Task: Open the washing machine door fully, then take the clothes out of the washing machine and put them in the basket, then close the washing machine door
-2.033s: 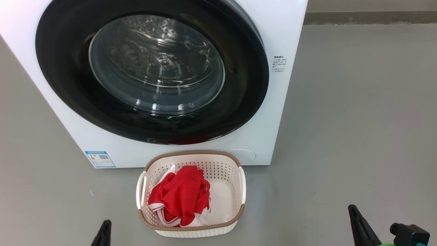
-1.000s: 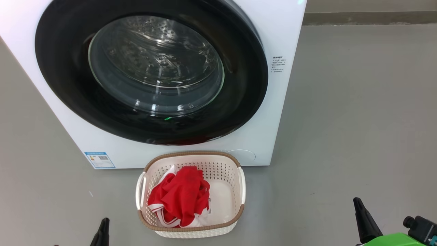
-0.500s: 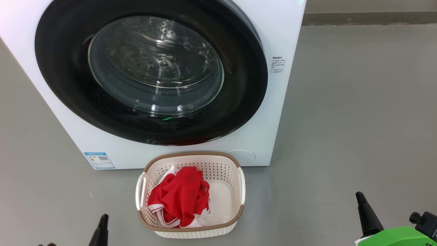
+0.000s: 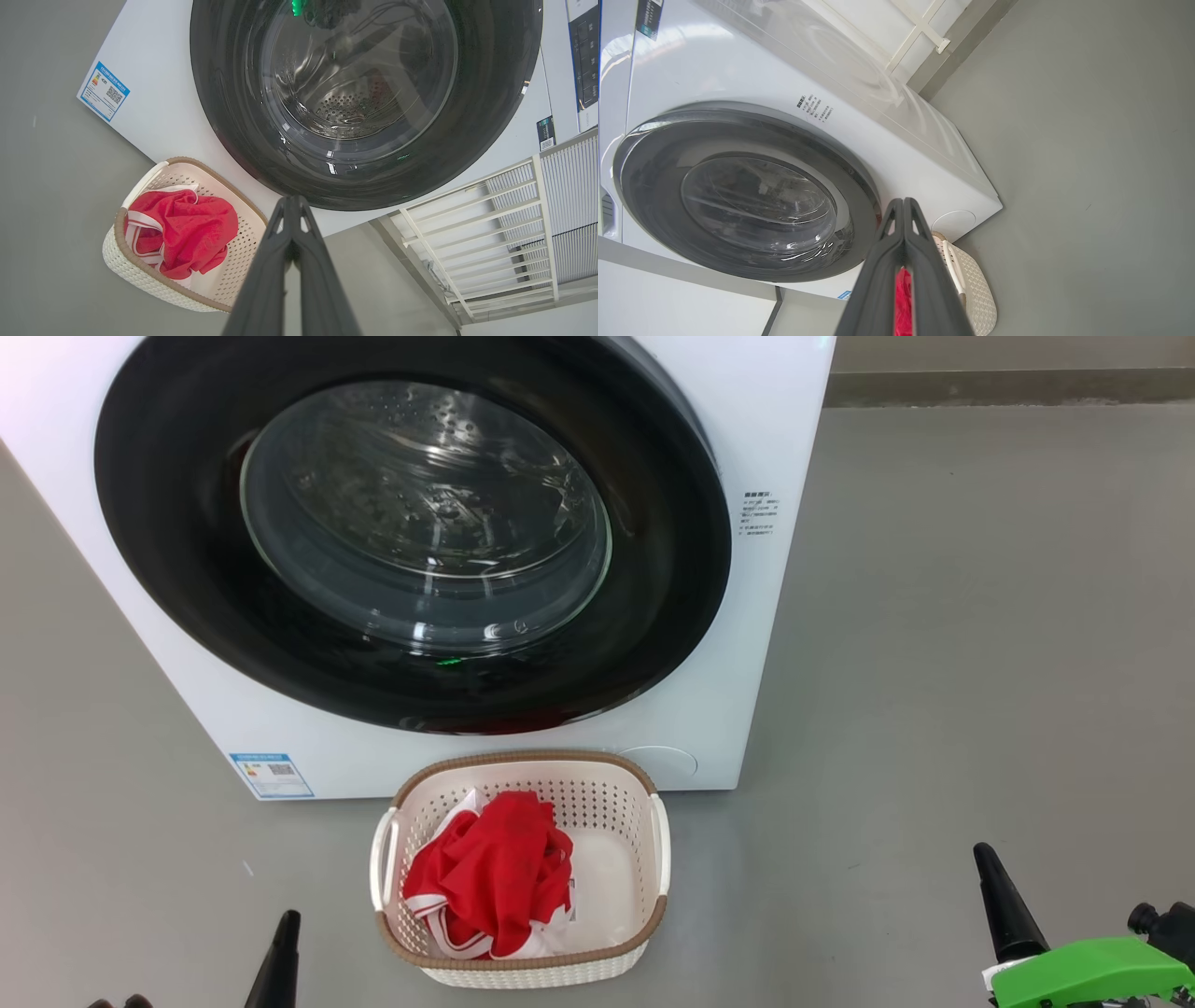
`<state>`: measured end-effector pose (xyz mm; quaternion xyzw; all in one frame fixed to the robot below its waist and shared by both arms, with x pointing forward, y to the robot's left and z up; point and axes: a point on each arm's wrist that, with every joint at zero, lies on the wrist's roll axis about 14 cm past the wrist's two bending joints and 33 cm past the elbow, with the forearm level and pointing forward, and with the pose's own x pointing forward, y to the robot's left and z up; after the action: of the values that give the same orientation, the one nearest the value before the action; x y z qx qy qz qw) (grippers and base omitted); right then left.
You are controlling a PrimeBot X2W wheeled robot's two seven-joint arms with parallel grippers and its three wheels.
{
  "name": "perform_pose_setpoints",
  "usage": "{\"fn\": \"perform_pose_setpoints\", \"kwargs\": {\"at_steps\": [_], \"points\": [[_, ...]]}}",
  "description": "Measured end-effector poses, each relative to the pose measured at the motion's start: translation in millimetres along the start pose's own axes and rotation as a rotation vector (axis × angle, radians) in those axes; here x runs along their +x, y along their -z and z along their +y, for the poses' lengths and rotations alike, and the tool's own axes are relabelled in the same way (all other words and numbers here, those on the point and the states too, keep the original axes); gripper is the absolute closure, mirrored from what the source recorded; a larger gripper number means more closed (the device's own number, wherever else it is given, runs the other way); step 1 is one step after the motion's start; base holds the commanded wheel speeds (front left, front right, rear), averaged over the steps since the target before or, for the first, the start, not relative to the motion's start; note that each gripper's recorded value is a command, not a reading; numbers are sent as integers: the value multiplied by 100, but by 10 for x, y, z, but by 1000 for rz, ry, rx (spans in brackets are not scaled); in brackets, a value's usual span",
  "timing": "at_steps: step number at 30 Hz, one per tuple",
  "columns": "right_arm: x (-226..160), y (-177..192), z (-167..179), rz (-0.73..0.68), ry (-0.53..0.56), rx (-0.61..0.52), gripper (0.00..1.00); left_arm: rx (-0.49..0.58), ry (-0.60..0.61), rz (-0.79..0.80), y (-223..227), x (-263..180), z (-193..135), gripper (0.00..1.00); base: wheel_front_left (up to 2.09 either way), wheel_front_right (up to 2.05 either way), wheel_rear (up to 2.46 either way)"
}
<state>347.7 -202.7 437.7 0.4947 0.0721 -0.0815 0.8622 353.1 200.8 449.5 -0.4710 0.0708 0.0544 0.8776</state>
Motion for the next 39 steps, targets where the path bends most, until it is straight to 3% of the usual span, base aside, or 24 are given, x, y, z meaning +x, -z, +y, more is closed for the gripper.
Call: {"fn": "perform_pose_setpoints", "kwargs": {"at_steps": [39], "points": [[128,-150,254,5,-78,382,100,-414,66,14,-51,136,-252,100,0,0,0]]}}
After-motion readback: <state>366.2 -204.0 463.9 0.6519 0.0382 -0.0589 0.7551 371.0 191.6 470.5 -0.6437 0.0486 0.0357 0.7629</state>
